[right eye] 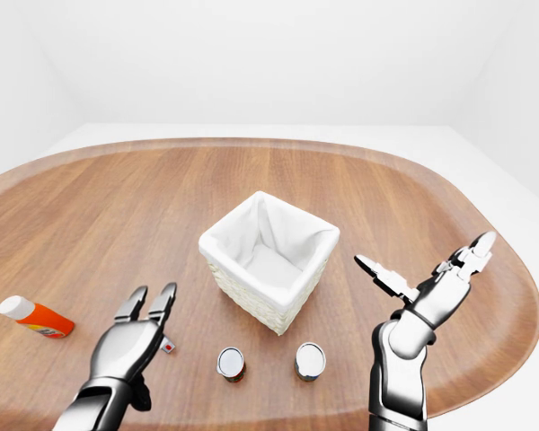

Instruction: Pick up the alphabet soup and the cream cheese box, and put them in the basket.

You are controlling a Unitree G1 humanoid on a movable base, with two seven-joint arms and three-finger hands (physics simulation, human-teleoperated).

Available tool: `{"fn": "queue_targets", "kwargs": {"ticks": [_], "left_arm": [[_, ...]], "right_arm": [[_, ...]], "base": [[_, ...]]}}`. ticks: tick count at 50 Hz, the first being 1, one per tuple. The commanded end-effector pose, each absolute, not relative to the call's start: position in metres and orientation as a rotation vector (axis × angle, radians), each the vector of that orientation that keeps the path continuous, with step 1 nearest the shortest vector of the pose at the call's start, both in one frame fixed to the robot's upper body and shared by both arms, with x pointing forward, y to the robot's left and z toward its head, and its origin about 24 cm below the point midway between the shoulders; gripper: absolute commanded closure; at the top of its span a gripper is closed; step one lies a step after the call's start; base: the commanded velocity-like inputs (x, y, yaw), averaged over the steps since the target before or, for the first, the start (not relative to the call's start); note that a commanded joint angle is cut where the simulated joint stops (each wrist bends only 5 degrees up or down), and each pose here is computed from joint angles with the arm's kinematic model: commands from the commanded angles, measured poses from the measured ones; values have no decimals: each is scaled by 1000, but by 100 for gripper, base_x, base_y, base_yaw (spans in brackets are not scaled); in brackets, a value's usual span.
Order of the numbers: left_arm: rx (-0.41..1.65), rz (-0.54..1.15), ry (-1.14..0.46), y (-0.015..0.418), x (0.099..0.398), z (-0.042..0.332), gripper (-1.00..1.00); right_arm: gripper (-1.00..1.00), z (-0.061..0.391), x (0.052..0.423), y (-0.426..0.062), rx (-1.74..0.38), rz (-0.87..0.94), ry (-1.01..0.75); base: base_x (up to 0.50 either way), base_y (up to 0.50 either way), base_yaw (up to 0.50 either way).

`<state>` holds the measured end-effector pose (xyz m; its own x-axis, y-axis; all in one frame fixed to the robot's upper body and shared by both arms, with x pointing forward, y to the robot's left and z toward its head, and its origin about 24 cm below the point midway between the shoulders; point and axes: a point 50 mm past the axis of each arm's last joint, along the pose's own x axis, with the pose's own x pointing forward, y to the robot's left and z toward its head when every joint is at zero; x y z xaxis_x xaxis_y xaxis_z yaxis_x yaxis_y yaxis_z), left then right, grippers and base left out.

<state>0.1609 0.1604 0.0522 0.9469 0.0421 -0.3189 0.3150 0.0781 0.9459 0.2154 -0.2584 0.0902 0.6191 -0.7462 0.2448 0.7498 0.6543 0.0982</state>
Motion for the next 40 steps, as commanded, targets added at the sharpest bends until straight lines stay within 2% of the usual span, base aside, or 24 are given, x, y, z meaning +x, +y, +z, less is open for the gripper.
{"fn": "queue_targets", "kwargs": {"ticks": [1,40], "left_arm": [[1506,-220,309,162,161,38,-100],[1504,-281,340,161,158,13,-100]], "right_arm": [[-100,90,216,-258,-15,-859,-276],[-100,92,213,-258,-23,-864,-286]], "base": [[0,0,0],[0,0,0]]}}
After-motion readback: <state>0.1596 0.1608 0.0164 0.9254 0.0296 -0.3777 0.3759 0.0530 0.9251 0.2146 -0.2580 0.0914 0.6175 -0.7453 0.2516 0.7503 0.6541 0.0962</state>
